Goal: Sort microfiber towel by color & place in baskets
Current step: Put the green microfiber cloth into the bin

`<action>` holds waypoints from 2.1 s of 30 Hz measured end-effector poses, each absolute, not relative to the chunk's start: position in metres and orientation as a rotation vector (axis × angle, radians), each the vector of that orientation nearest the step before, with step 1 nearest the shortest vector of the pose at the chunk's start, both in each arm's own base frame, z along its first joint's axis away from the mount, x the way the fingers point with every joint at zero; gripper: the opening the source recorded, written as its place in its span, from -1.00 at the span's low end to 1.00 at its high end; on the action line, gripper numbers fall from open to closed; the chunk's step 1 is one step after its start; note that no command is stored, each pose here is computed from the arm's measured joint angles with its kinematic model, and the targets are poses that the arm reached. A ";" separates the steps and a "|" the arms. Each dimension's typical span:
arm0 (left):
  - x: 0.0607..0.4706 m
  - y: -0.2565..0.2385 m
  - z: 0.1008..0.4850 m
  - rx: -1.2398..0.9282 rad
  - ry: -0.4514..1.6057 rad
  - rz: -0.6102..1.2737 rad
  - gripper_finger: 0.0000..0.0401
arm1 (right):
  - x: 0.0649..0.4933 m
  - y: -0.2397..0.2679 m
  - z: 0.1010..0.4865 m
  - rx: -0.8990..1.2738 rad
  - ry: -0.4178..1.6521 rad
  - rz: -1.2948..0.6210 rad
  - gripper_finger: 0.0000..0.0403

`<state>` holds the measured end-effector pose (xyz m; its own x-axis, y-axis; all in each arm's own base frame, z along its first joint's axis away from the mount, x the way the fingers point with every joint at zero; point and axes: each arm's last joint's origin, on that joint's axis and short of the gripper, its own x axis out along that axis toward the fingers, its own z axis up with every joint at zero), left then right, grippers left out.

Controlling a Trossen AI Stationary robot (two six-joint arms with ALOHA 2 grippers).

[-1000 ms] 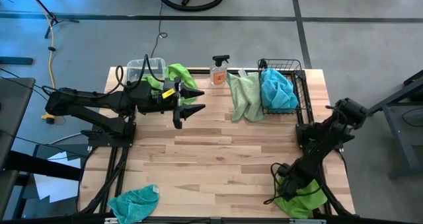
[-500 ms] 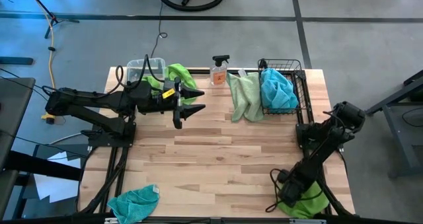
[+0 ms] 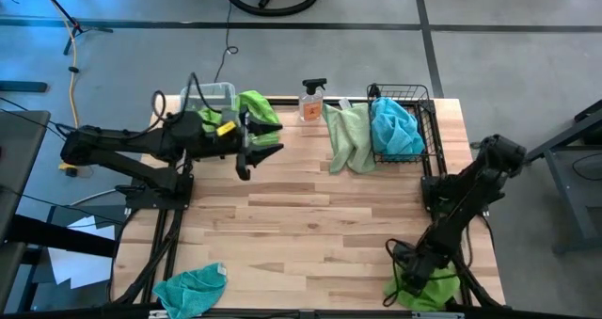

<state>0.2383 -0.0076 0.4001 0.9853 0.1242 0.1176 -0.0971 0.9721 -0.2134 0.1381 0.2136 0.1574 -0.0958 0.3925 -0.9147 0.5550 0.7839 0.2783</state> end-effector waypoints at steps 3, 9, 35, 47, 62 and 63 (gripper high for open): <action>0.229 -0.006 0.407 -0.189 -0.159 0.139 0.22 | 0.141 0.205 0.178 0.777 1.570 -0.114 -0.99; 0.215 -0.004 0.413 -0.138 -0.171 0.210 0.22 | 0.151 0.178 0.222 0.738 1.159 0.013 -1.00; 0.215 -0.004 0.398 -0.015 -0.010 0.211 0.22 | 0.247 0.043 0.347 0.113 -0.163 0.096 -1.00; 0.216 -0.016 0.400 -0.080 -0.029 0.095 0.22 | 0.270 0.023 0.401 -0.140 0.050 0.036 -1.00; 0.241 -0.019 0.394 -0.054 -0.078 0.090 0.22 | 0.285 0.024 0.399 -0.142 0.028 0.041 -1.00; 0.244 -0.019 0.394 -0.055 -0.083 0.089 0.22 | 0.285 0.024 0.399 -0.141 0.024 0.042 -1.00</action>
